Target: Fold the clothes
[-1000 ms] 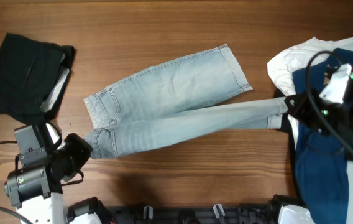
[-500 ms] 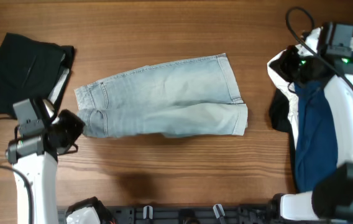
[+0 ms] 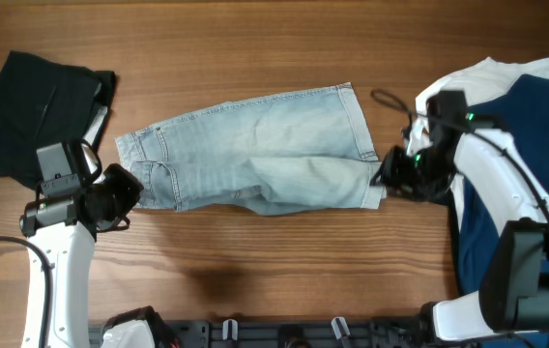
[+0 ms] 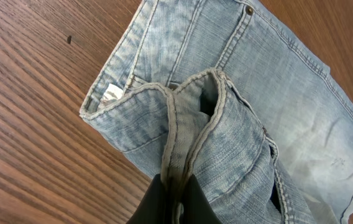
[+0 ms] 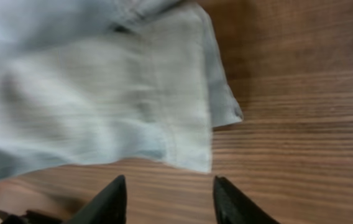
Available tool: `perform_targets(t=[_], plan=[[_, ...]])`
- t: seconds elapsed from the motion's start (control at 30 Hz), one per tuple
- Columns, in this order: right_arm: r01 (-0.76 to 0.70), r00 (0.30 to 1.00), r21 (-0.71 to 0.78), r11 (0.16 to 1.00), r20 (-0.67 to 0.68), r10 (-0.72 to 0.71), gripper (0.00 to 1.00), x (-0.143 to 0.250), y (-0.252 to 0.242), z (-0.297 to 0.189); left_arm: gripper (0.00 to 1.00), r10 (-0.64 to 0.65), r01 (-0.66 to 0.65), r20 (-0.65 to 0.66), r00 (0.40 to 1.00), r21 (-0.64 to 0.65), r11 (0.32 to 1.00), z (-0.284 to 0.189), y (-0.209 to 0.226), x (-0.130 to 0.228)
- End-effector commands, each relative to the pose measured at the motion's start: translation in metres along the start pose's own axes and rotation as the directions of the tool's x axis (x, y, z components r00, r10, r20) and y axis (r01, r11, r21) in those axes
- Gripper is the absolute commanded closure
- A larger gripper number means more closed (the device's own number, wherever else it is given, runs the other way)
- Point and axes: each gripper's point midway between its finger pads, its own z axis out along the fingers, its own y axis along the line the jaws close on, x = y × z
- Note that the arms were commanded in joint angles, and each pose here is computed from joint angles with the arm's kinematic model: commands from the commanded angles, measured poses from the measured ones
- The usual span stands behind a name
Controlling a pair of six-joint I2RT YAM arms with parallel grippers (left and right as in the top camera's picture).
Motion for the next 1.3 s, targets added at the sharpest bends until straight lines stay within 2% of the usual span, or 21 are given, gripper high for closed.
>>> perform_targets(t=[0.0, 0.2, 0.43, 0.47, 0.53, 0.6, 0.7, 0.8, 0.93, 1.1, 1.27], plan=[[0.012, 1.0, -0.014, 1.0, -0.012, -0.012, 0.57, 0.009, -0.012, 0.024, 0.96, 0.0, 0.0, 0.01, 1.0, 0.011, 1.0, -0.004, -0.006, -0.004], [0.022, 0.999, -0.046, 0.999, 0.047, -0.019, 0.57, 0.003, -0.015, 0.043, 0.96, 0.0, 0.0, 0.01, 1.0, 0.011, 1.0, -0.004, -0.006, -0.004], [0.063, 0.998, -0.205, 0.977, 0.032, -0.058, 0.59, 0.016, 0.002, 0.056, 0.96, 0.0, 0.0, 0.01, 1.0, 0.011, 1.0, -0.004, -0.006, -0.004], [0.086, 0.996, -0.237, 0.968, 0.035, -0.08, 0.62, 0.016, 0.008, 0.055, 0.96, 0.0, 0.0, 0.01, 1.0, 0.011, 1.0, -0.004, -0.006, -0.004], [0.124, 0.992, -0.292, 0.948, 0.045, -0.116, 0.76, 0.016, 0.018, 0.052, 0.96, 0.004, -0.004, 0.01, 1.0, 0.011, 1.0, -0.004, -0.006, -0.004], [0.131, 0.991, -0.297, 0.946, 0.053, -0.121, 0.96, 0.015, 0.021, 0.048, 0.96, 0.018, -0.018, 0.009, 1.0, 0.011, 1.0, -0.004, -0.006, -0.004], [0.139, 0.99, -0.298, 0.945, 0.064, -0.125, 0.96, 0.014, 0.025, 0.037, 0.96, 0.022, -0.022, 0.007, 1.0, 0.009, 1.0, -0.004, -0.005, -0.003], [0.161, 0.984, -0.287, 0.944, 0.12, -0.131, 0.96, 0.008, 0.033, 0.013, 0.96, 0.022, -0.022, 0.007, 1.0, 0.009, 1.0, -0.004, -0.005, -0.003], [0.208, 0.96, -0.28, 0.937, 0.244, -0.14, 0.96, -0.003, 0.053, -0.046, 0.96, 0.048, -0.048, 0.01, 0.999, 0.007, 0.999, -0.004, -0.005, -0.003], [0.102, 0.932, -0.313, 0.944, 0.362, 0.02, 0.96, -0.018, 0.069, -0.107, 0.96, 0.047, -0.046, 0.03, 0.998, -0.031, 0.998, -0.005, 0.002, -0.007], [0.103, 0.885, -0.411, 0.906, 0.454, 0.105, 0.96, -0.04, 0.091, -0.139, 0.96, 0.051, -0.049, 0.062, 0.997, -0.042, 0.998, -0.005, 0.002, -0.014]])
